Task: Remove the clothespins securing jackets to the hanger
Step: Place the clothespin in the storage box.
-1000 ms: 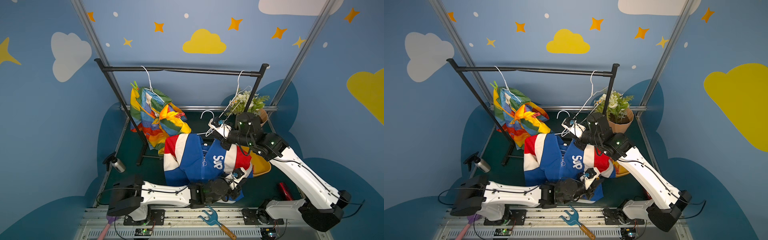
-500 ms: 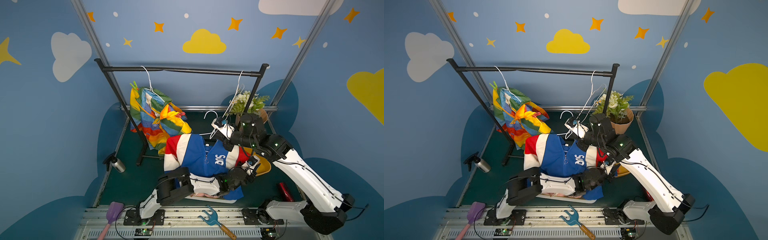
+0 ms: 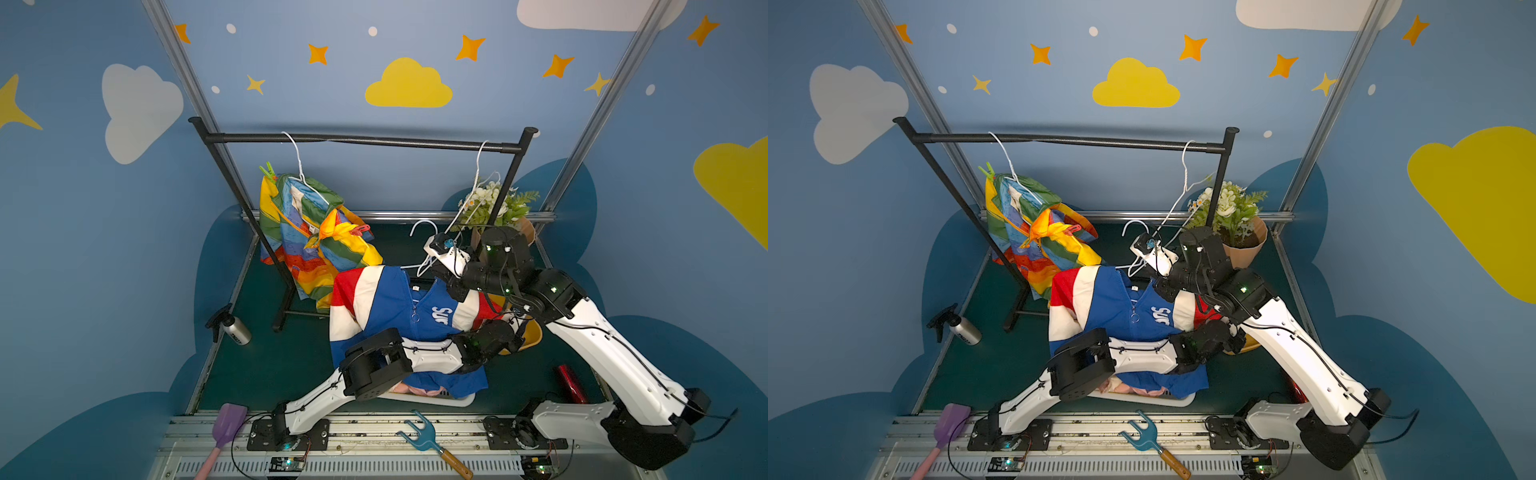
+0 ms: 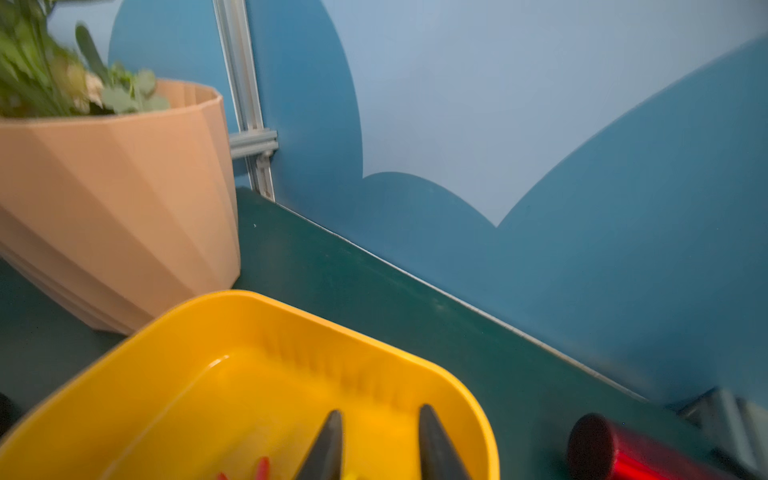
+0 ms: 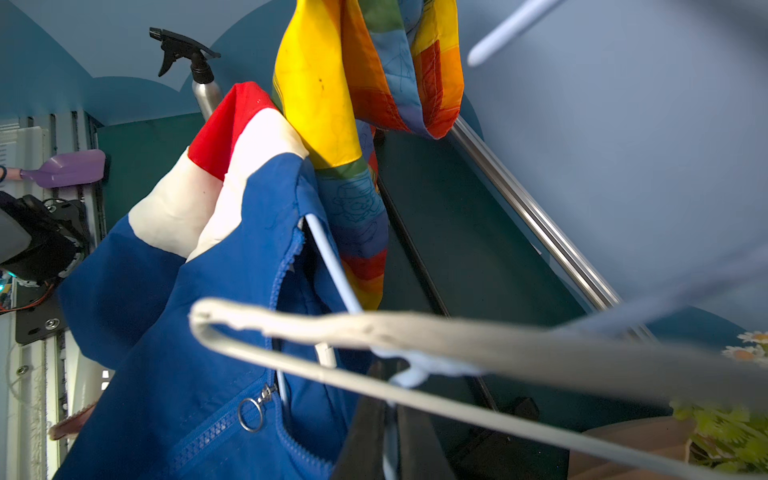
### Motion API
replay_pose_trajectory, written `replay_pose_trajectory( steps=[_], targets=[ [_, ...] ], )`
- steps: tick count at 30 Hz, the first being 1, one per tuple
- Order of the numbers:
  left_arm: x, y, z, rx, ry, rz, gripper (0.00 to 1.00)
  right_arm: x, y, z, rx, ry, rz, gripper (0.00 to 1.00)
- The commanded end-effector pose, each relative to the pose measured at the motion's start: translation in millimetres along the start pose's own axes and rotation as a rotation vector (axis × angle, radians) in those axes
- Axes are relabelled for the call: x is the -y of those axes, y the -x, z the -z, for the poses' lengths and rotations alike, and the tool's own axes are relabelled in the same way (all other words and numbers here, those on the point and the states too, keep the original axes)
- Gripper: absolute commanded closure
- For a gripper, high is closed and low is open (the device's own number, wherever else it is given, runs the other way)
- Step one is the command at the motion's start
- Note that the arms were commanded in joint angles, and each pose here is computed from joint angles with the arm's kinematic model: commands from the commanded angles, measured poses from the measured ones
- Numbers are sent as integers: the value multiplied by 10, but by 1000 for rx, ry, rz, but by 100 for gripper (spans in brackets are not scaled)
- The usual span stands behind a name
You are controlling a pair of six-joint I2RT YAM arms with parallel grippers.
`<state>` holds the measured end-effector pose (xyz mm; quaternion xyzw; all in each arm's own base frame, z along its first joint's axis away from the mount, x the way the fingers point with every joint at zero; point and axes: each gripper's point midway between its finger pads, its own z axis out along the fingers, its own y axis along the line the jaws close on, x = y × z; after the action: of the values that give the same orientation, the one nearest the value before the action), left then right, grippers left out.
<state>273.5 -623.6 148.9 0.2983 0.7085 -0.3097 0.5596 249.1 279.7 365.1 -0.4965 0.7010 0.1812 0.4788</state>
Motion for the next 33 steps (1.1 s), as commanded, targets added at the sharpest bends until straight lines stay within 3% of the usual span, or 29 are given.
replay_pose_trajectory(
  steps=[1,2,4,10,14,23,30,33],
  targets=[
    [-128,-112,-2,-64,28,-10,47,-7,135,144,53,-6,-29,100],
    [-101,-54,46,-45,18,-5,34,-9,143,151,55,-5,-28,100],
    [-76,69,142,-12,32,-8,22,1,148,152,55,-9,-24,100],
    [185,630,570,96,-2,-39,8,16,165,181,59,-18,-17,100],
    [374,914,935,138,-58,-47,6,13,248,238,88,-12,-5,100],
    [786,1093,1947,156,-161,-80,0,-207,368,305,140,62,47,100],
    [376,1333,2768,84,-120,-108,0,-302,419,446,186,83,79,100],
    [78,1540,3086,112,-52,-110,0,-335,395,430,182,99,72,100]
  ],
)
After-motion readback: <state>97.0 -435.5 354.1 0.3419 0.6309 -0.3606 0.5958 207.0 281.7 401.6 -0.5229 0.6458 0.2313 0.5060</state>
